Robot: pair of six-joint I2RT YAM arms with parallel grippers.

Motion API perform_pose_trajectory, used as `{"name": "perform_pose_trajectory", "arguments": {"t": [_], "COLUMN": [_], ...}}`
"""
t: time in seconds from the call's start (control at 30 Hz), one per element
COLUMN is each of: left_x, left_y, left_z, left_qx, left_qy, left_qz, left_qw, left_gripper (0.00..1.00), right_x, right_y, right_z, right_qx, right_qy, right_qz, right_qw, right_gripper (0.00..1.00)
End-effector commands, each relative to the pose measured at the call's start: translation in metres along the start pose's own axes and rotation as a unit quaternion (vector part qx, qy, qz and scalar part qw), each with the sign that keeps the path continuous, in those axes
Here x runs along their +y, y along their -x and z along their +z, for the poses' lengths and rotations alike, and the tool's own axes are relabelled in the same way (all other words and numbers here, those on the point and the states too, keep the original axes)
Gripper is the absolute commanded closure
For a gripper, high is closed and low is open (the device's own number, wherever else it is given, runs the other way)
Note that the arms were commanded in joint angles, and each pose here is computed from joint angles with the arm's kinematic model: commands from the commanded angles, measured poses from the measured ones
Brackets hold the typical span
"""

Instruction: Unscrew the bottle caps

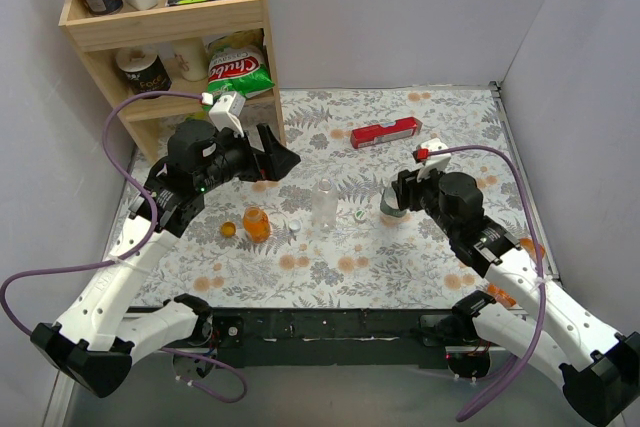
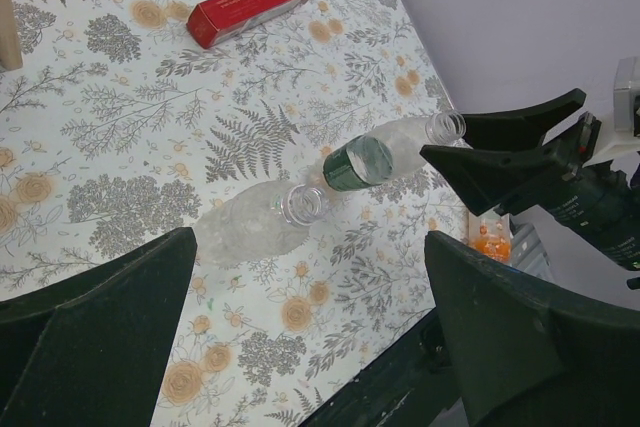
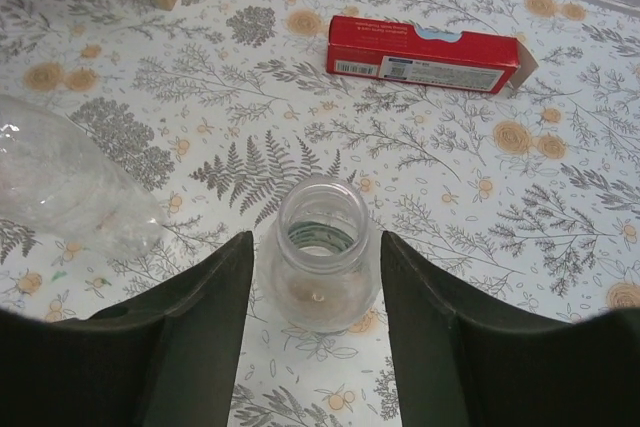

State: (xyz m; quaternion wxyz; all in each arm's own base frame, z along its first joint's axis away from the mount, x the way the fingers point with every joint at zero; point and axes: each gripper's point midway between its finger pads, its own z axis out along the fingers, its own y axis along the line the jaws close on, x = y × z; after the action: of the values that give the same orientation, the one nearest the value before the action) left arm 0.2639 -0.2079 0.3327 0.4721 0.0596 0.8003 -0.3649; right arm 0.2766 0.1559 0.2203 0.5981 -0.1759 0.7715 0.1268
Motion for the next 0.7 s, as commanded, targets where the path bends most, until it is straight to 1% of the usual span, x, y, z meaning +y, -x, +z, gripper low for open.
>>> {"name": "perform_pose_trajectory", "arguments": {"t": [0.0,0.03,0.17,0.2,0.23,0.27,0.37,0.53,0.6,0.63,0.67], "left_x": [-0.004,-0.004,-0.004,-0.004,-0.004,-0.003,-0.003,-0.002,0.0,0.0,0.0], "left_y": [0.0,0.0,-0.002,-0.003,-0.003,-0.003,-0.005,-0.007,-0.008,-0.008,-0.008], "left_z": [-0.007,-0.006,-0.007,-0.008,-0.008,-0.008,-0.009,-0.01,-0.01,-0.011,-0.011], "left_qx": [-0.003,-0.004,-0.003,-0.002,-0.002,-0.001,0.0,0.001,0.002,0.001,0.001], "left_qy": [-0.01,-0.011,-0.012,-0.012,-0.012,-0.012,-0.011,-0.01,-0.007,-0.008,-0.006], "left_qz": [0.005,0.005,0.003,0.004,0.004,0.004,0.003,0.004,0.004,0.005,0.006], "left_qw": [1.0,1.0,1.0,1.0,1.0,1.0,1.0,1.0,1.0,1.0,1.0], "left_gripper": [0.02,0.02,0.02,0.02,0.02,0.02,0.02,0.02,0.02,0.02,0.02], "right_x": [-0.002,-0.002,-0.001,-0.001,-0.001,0.0,0.0,-0.005,-0.006,-0.009,-0.012], "right_y": [0.007,0.008,0.015,0.018,0.02,0.023,0.031,0.053,0.076,0.08,0.103], "right_z": [-0.005,-0.005,-0.005,-0.006,-0.006,-0.006,-0.007,-0.019,-0.031,-0.037,-0.046], "right_qx": [0.002,-0.001,-0.01,-0.013,-0.015,-0.018,-0.025,-0.054,-0.081,-0.077,-0.095], "right_qy": [-0.007,-0.007,-0.006,-0.005,-0.005,-0.004,-0.004,-0.011,-0.012,-0.019,-0.025], "right_qz": [0.001,0.001,0.006,0.008,0.01,0.011,0.013,0.023,0.034,0.039,0.05], "right_qw": [1.0,1.0,1.0,1.0,1.0,1.0,1.0,0.998,0.996,0.996,0.994], "right_gripper": [0.38,0.37,0.3,0.25,0.23,0.18,0.11,0.09,0.09,0.09,0.09]}}
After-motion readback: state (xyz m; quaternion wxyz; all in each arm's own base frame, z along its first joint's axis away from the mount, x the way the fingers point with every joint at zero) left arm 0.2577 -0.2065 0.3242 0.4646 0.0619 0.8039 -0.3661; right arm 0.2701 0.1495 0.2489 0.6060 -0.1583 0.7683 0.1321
